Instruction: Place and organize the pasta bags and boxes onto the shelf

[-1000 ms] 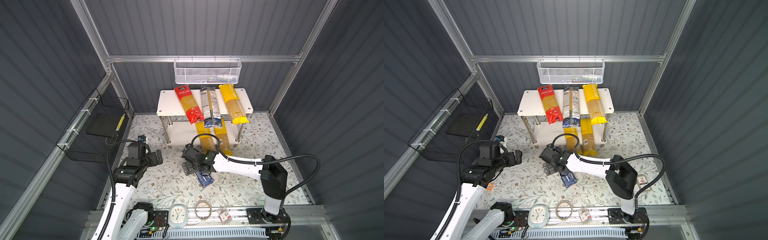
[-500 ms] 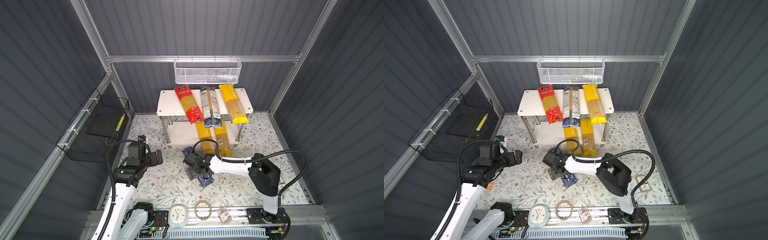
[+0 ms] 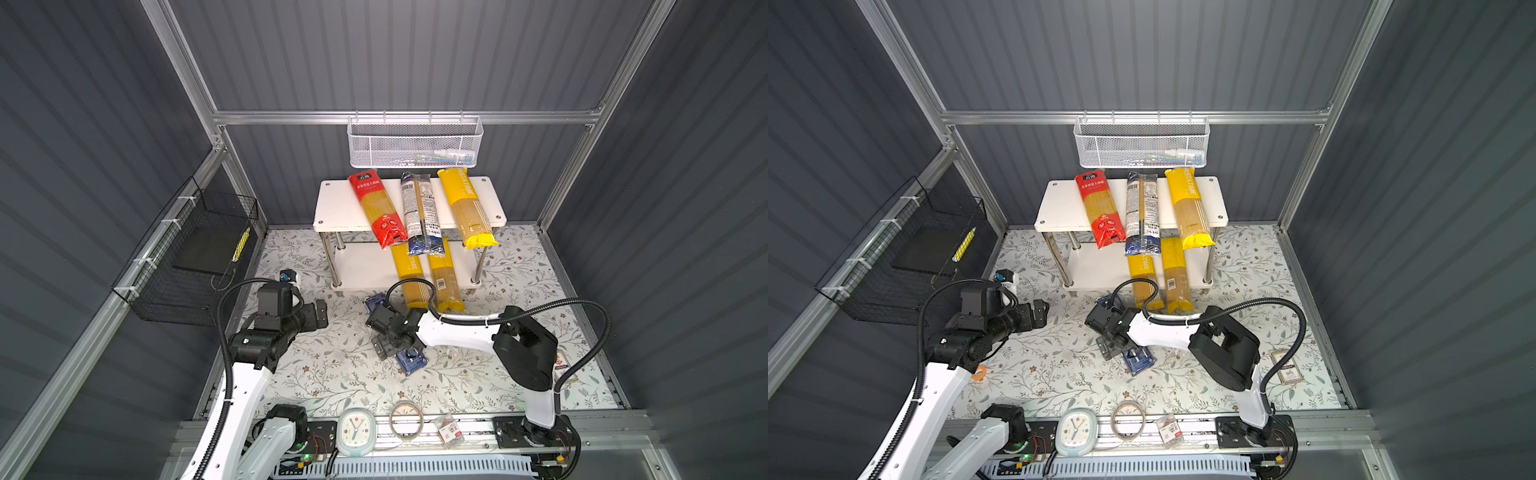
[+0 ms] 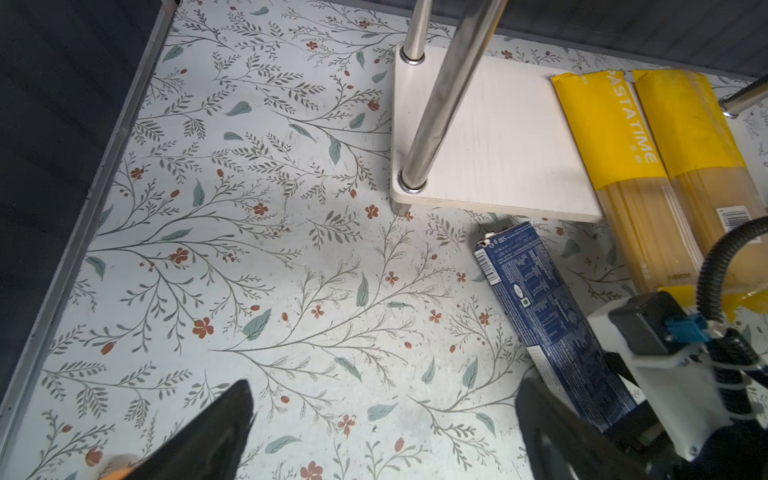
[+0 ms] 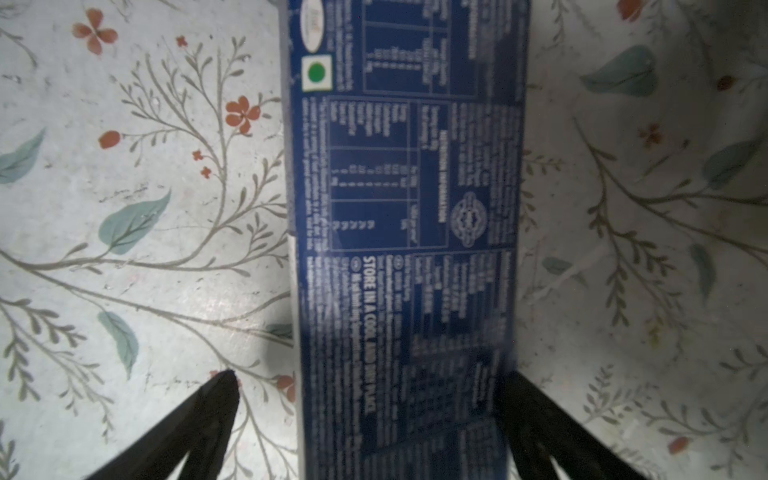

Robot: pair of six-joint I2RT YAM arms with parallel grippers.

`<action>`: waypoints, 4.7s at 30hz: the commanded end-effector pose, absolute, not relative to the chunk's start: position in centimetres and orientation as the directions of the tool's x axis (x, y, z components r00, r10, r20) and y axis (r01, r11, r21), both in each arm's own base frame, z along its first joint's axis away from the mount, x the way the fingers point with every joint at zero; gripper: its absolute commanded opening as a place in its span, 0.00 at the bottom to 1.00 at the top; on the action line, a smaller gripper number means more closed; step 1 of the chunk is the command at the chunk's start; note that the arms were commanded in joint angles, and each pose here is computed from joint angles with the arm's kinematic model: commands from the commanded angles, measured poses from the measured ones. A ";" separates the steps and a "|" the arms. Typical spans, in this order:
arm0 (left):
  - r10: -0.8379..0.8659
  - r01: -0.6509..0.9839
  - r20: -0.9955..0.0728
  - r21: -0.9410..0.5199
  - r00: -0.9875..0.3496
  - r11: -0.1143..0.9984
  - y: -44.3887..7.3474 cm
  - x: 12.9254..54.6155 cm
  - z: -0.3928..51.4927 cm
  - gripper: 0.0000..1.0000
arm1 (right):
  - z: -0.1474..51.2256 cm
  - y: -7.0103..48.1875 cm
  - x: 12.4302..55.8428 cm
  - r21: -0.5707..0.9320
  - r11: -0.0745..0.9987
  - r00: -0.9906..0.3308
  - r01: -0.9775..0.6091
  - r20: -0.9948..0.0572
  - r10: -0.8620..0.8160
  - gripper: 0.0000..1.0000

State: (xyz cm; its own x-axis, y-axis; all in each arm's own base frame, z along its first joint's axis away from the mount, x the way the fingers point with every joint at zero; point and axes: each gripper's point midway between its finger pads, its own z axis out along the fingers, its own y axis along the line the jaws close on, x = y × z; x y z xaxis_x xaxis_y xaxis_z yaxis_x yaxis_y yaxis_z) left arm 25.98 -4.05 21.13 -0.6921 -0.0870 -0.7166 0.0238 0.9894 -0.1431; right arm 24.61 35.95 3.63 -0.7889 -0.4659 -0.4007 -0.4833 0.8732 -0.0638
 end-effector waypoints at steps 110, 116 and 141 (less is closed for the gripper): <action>-0.043 0.147 -0.697 -0.211 -0.716 0.966 -6.4 25.6 20.4 1.00 | 16.9 43.8 45.8 0.363 0.878 -0.650 -0.311 -0.756 0.082 0.62; -0.044 0.144 -0.699 -0.208 -0.714 0.967 -6.3 25.5 20.4 1.00 | 16.7 44.3 45.5 0.387 0.863 -0.661 -0.324 -0.745 0.086 0.63; -0.112 0.051 -0.700 -0.207 -0.706 0.977 -5.2 26.5 21.0 1.00 | 18.4 35.9 29.3 0.210 0.865 -0.599 -0.455 -0.791 -0.123 0.84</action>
